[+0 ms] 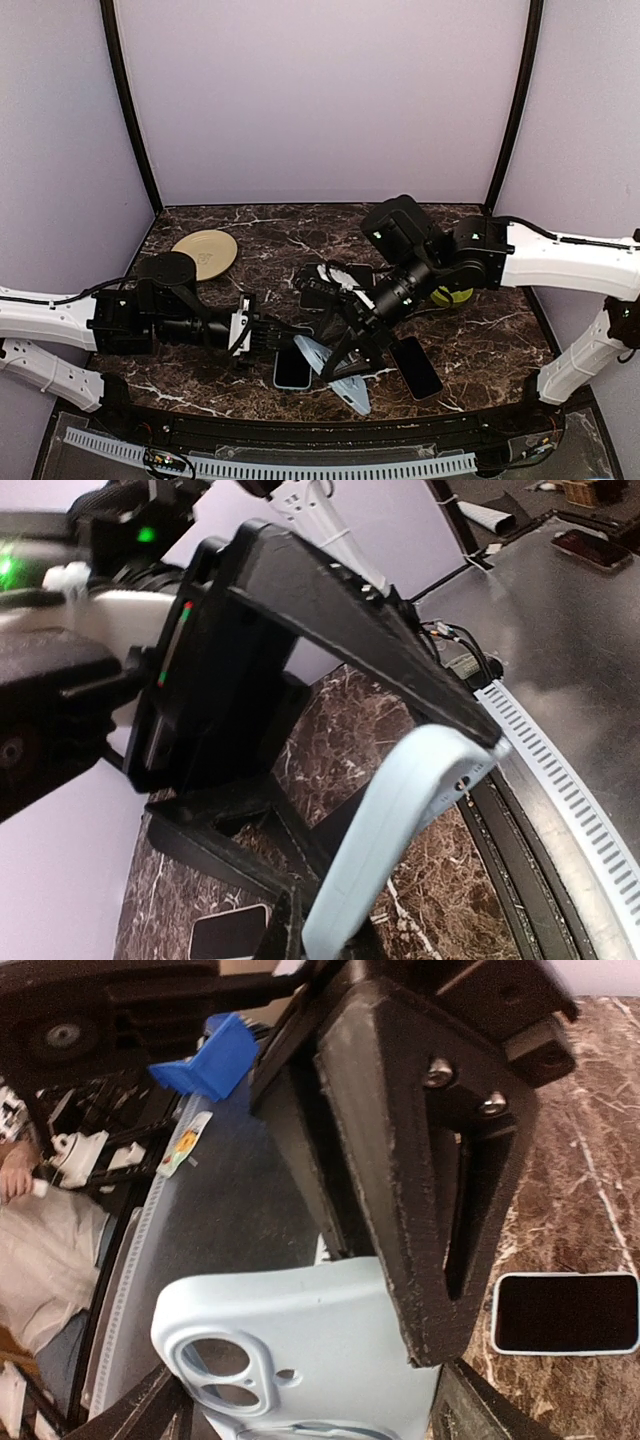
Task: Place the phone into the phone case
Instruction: Pass from the right arm to the left
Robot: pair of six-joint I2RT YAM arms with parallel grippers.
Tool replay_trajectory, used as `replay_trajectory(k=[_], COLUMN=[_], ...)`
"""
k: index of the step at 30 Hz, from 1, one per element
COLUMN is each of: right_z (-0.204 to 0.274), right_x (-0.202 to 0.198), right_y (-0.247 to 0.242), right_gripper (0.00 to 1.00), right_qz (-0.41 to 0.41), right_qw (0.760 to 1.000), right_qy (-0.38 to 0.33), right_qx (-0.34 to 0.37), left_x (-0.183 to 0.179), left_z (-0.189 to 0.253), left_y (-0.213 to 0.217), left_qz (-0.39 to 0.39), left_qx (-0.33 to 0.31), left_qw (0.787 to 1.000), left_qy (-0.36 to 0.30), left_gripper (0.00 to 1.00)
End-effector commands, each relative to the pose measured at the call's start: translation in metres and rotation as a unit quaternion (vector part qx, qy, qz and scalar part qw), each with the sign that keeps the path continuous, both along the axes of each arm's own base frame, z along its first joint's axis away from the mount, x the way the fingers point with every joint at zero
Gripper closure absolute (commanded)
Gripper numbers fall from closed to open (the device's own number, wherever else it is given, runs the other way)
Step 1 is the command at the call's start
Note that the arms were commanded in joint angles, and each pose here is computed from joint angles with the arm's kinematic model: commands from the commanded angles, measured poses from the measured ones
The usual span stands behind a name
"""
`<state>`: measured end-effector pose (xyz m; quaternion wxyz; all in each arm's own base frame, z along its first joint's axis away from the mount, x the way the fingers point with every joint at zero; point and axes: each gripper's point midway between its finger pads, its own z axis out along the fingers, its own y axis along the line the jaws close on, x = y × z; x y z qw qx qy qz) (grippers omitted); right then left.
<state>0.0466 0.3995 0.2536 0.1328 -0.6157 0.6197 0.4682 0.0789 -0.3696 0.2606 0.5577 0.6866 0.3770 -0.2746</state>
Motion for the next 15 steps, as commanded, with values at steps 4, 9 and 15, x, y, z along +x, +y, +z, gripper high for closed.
replay_trajectory(k=[4,9,15], right_z=[0.019,0.019,0.001], right_x=[0.093,0.095,0.079], right_y=[-0.038,-0.048,-0.03], right_gripper=[0.18,0.2,0.33], right_qz=[-0.302,-0.339,-0.309], right_qw=[0.944,0.931,0.943], right_qy=[-0.131,-0.137,-0.125], right_qx=[-0.015,0.006,0.006], left_x=[0.047,0.05,0.044], left_z=[-0.009,-0.026,-0.01], left_y=[0.014,0.015,0.009], left_qz=[0.197,0.233,0.216], left_qx=[0.084,0.137,0.118], left_qw=[0.964,0.937,0.937], left_qy=[0.155,0.22,0.249], left_gripper=[1.0,1.0,1.0])
